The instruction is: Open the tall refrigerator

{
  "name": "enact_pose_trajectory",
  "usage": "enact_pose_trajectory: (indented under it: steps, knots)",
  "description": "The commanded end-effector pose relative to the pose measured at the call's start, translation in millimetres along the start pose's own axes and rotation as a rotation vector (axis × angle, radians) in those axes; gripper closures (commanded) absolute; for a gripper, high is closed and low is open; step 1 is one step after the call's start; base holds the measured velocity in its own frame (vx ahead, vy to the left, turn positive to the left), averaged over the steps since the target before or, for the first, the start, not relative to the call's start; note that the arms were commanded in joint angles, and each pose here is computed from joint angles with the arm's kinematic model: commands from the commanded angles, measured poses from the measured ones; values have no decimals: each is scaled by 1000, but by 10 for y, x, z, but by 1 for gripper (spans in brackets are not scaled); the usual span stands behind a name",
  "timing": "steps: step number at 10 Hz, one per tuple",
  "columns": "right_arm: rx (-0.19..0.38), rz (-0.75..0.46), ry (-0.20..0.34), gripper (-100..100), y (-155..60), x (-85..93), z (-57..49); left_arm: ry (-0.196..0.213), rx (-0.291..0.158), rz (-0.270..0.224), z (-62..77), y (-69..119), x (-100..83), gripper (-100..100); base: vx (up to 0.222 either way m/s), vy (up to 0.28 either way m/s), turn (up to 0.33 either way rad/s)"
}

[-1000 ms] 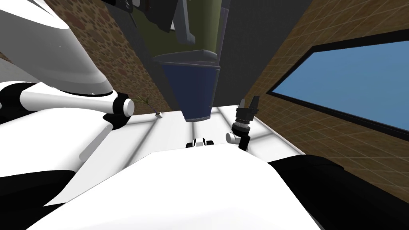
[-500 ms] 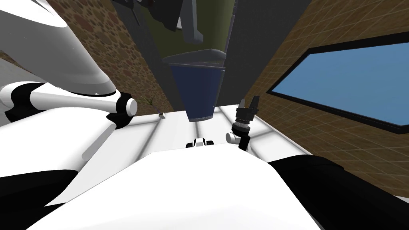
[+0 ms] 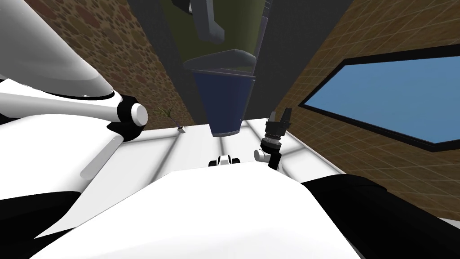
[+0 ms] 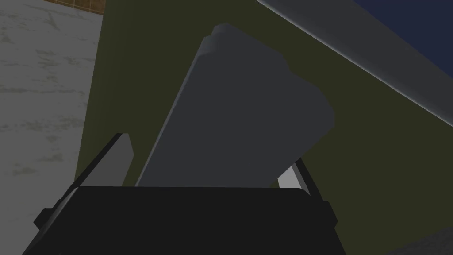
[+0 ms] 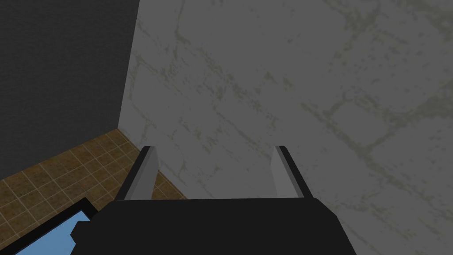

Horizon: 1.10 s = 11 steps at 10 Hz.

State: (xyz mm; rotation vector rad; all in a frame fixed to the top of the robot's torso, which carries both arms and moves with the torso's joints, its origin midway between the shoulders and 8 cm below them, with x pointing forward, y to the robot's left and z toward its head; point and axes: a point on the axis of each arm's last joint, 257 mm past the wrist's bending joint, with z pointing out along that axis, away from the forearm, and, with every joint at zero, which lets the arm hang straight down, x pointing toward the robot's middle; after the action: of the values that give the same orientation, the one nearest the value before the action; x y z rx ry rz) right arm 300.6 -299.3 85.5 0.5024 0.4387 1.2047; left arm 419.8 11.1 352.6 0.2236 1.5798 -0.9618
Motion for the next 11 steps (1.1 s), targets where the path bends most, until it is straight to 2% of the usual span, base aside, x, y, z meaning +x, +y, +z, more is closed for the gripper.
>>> enact_pose_trajectory:
  steps: [1,4,5,6,11]
  knots:
    - [0,0,0,0,0,0,0,-4,-2,0,-90,-104,-133,-100,52,-23,-34]
    - [0,0,0,0,-1,0,0,-5,-5,1,-217,-224,-263,-100,42,-14,-14]
    - [0,0,0,0,-1,0,0,-1,-1,4,-198,-210,-203,-100,17,-5,-5]
    - [0,0,0,0,-1,0,0,1,-1,5,-203,-220,-198,0,0,0,0]
    - [0,0,0,0,-1,0,0,2,4,8,-205,-242,-190,0,0,0,0]
